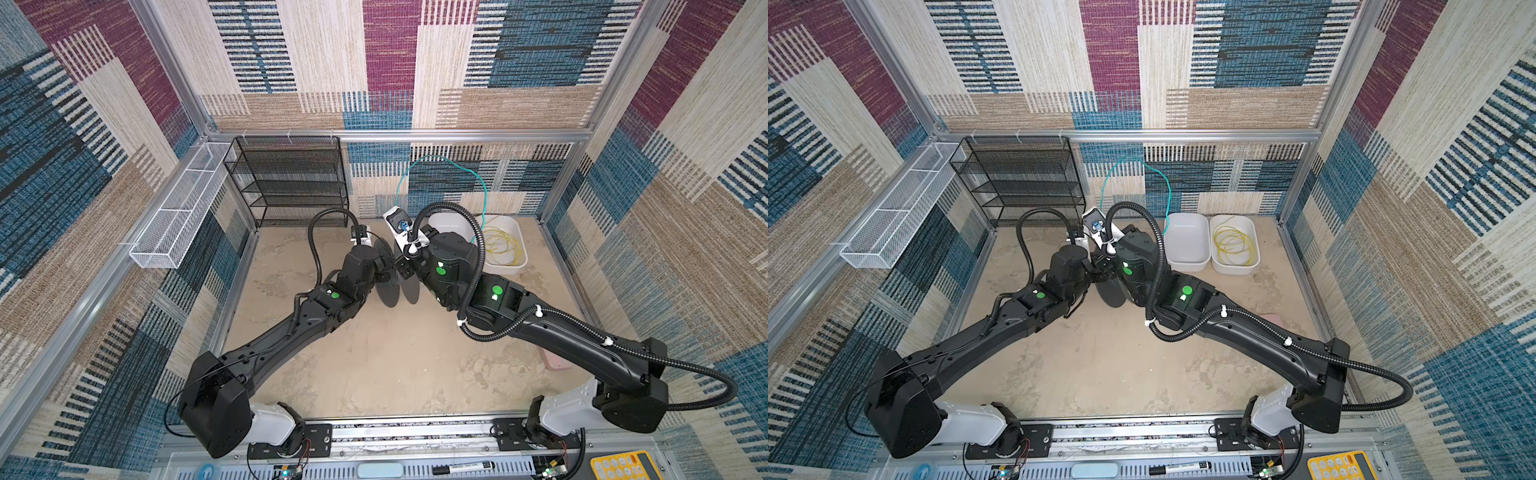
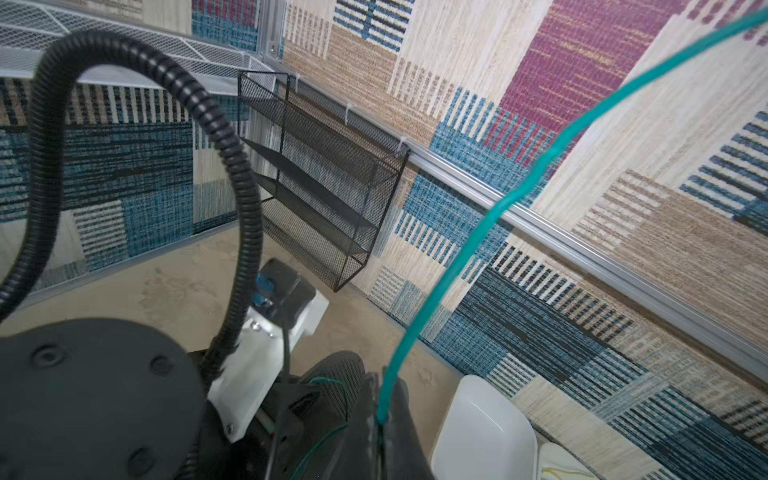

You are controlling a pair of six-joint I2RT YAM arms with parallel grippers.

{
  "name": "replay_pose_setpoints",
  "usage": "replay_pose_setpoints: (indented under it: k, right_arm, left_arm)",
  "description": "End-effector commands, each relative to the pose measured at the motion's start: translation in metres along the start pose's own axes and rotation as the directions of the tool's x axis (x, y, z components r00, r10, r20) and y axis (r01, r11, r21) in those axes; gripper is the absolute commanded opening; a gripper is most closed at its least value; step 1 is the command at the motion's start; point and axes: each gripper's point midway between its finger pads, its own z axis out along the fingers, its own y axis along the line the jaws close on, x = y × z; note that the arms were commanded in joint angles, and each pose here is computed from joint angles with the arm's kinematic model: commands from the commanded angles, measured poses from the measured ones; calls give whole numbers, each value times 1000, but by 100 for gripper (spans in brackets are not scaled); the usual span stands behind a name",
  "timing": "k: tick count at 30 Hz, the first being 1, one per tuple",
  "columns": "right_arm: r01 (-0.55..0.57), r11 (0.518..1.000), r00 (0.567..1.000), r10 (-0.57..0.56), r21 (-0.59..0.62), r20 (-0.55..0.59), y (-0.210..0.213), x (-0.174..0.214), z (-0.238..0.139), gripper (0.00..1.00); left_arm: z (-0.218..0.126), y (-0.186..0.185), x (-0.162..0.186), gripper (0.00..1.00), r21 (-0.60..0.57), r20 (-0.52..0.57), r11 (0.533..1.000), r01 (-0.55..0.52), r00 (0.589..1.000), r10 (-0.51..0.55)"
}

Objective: Wrap the cables

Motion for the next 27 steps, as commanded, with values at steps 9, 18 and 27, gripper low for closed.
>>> replay_pose_setpoints:
  k: [9,18,27]
  right_arm:
    - [-237,966,918,258,-104,301,-84,-71,3,0]
    - [-394,903,874,426,-173,233,-120,-34,42,0]
    - [-591,788,773,614,-171,159,-148,17,93,0]
  left_arm:
    - [-25,15,78,0,-25,-173,931,-363,919,354]
    - [-45,12,96,0,-12,-175,897,-441,884,433]
    - [-65,15,125,0,10,-215,885,-465,863,456]
